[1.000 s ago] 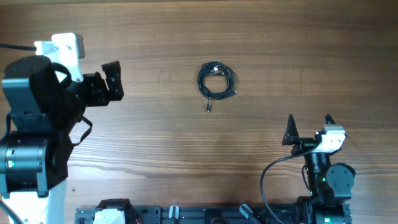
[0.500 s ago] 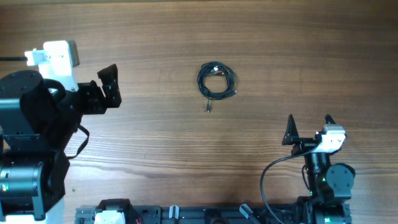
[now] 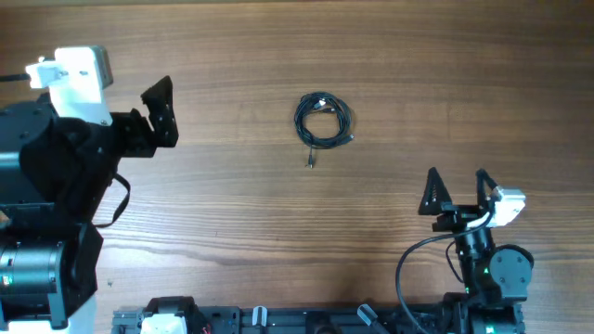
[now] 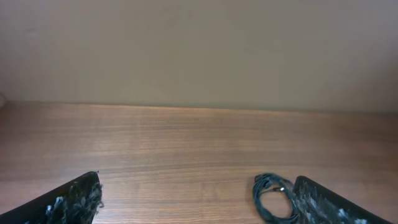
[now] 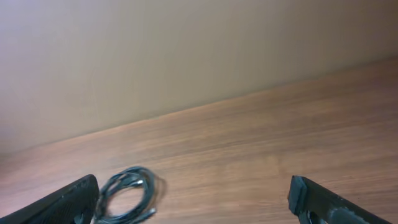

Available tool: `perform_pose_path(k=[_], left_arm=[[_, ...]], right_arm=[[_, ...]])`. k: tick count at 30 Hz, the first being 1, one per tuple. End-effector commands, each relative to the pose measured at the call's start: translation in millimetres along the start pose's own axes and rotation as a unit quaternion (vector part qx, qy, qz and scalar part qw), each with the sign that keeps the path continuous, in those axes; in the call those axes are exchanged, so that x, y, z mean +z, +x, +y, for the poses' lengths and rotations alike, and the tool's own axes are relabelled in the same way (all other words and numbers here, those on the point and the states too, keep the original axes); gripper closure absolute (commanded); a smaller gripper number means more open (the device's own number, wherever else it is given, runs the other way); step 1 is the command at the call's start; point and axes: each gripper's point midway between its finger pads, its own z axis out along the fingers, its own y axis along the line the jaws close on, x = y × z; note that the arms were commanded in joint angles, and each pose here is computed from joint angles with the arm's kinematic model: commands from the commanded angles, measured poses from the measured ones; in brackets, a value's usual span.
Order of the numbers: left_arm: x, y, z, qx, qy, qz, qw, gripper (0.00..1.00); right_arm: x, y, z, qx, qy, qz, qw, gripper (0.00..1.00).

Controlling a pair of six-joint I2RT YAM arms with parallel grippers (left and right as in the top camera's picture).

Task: Untangle cables

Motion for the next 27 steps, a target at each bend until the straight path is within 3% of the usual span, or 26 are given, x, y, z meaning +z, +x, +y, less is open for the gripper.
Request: perform_pose_path(k=[1, 10, 14, 22, 23, 24, 25, 26, 27], left_arm=[[-3, 0, 0, 0.027, 0.002, 0.004, 1.000, 0.00], [-2, 13, -1, 0.023, 0.006, 0.030, 0.999, 0.00], [-1, 16, -9, 0.021, 0.029, 0.038, 0.999, 0.00], [-2, 20, -16, 0.019, 0.052, 0.046, 0.997, 0.03], [-2, 20, -18, 0.018, 0.057, 0.046, 0.997, 0.08], [-2, 21, -19, 0.018, 0.060, 0.046, 0.997, 0.22], [-1, 21, -19, 0.018, 0.062, 0.048, 0.997, 0.50], [0, 21, -20, 0.018, 0.062, 0.048, 0.997, 0.64], [1, 21, -19, 0.017, 0.062, 0.050, 0.997, 0.65]], right_arm=[[-18, -48, 28, 0.002, -0.043, -0.027, 0.999, 0.00], [-67, -153, 67, -0.063, -0.055, -0.073, 0.994, 0.00], [-61, -179, 74, -0.055, -0.039, -0.011, 0.998, 0.00], [-22, -196, 84, -0.125, -0.041, 0.118, 0.984, 0.00], [-13, -195, 88, -0.139, -0.057, 0.130, 0.980, 0.00], [-6, -194, 87, -0.141, -0.058, 0.136, 0.979, 0.00], [-2, -193, 86, -0.143, -0.058, 0.139, 0.978, 0.00], [3, -191, 85, -0.147, -0.058, 0.145, 0.977, 0.00], [7, -190, 83, -0.148, -0.055, 0.148, 0.976, 0.00]])
